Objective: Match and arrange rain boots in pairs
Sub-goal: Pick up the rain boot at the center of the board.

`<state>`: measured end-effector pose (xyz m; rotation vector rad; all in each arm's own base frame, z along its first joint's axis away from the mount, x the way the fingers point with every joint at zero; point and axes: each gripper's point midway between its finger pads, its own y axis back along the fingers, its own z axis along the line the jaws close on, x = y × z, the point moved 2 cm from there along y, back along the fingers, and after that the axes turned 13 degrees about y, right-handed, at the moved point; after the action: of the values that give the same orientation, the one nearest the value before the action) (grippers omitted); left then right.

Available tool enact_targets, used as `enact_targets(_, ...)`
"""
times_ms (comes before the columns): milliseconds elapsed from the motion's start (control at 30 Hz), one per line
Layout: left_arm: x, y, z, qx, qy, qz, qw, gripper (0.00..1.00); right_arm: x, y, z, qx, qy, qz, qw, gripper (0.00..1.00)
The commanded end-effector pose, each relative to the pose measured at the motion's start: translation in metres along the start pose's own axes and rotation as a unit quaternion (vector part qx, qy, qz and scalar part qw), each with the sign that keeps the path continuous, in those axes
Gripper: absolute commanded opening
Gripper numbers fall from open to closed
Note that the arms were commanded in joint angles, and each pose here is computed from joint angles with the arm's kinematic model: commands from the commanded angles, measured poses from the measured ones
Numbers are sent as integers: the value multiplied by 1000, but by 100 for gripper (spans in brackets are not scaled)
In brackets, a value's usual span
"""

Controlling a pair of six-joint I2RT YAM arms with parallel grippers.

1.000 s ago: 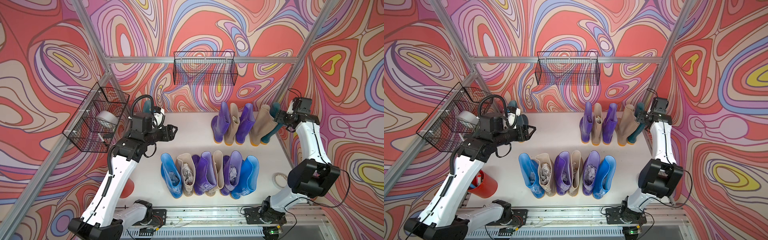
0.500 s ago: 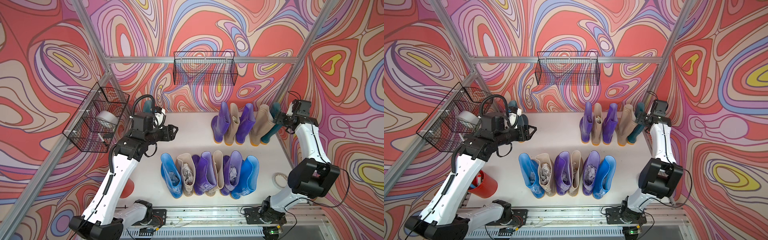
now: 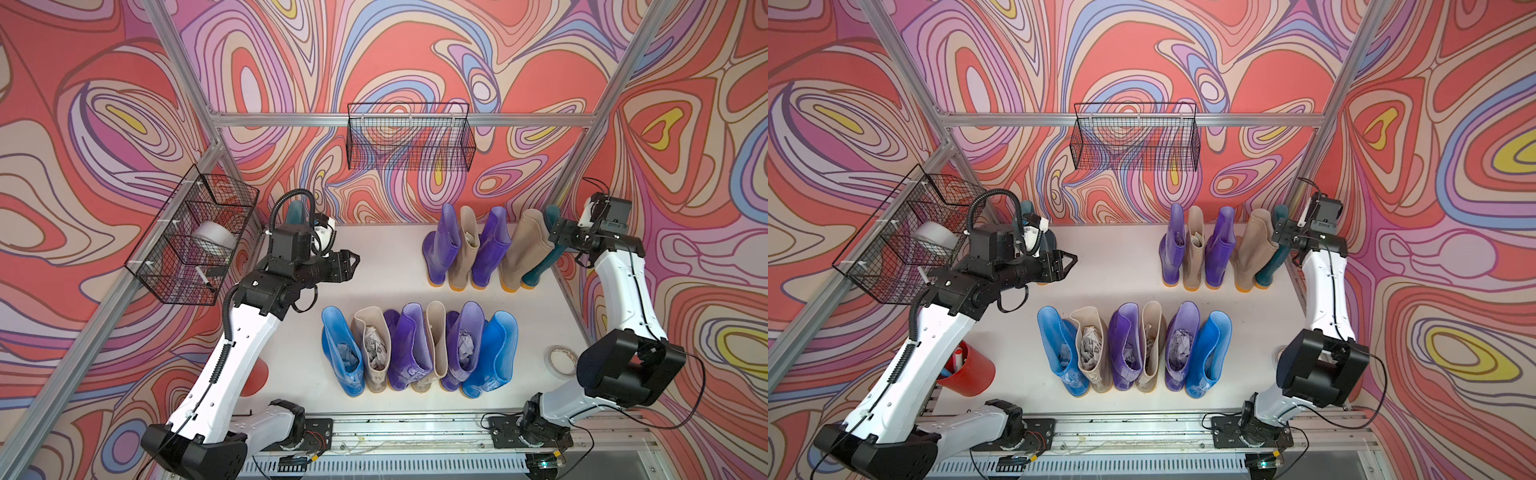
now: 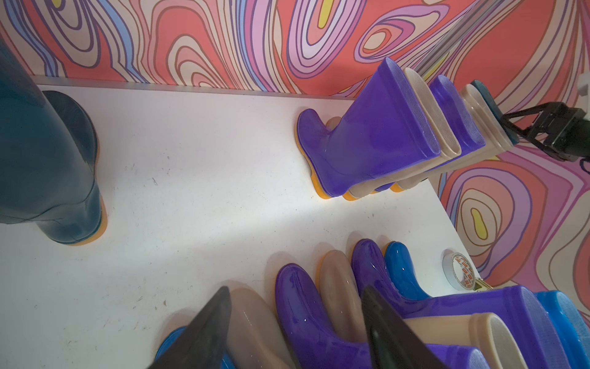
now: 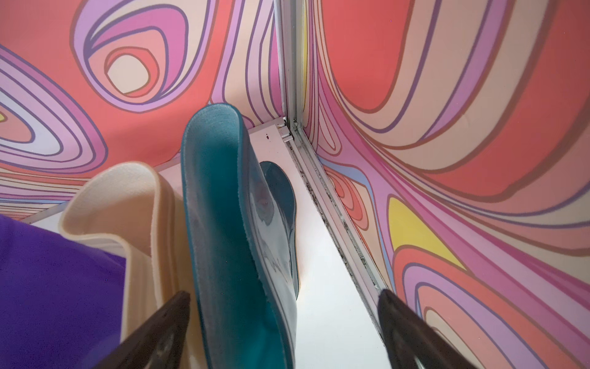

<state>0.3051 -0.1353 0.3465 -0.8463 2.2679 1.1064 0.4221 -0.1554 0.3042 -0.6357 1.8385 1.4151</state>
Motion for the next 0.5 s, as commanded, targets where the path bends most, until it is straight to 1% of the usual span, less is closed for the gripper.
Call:
enact_targets(0,-2,0,-5,9,2,-4,1000,67,-3,-9,-2,1,-2,3,1000,93)
enact_targets(467,-2,-5,-6,5,1,2,1000,67,2,-39,2,-10,-12,16,1000,92)
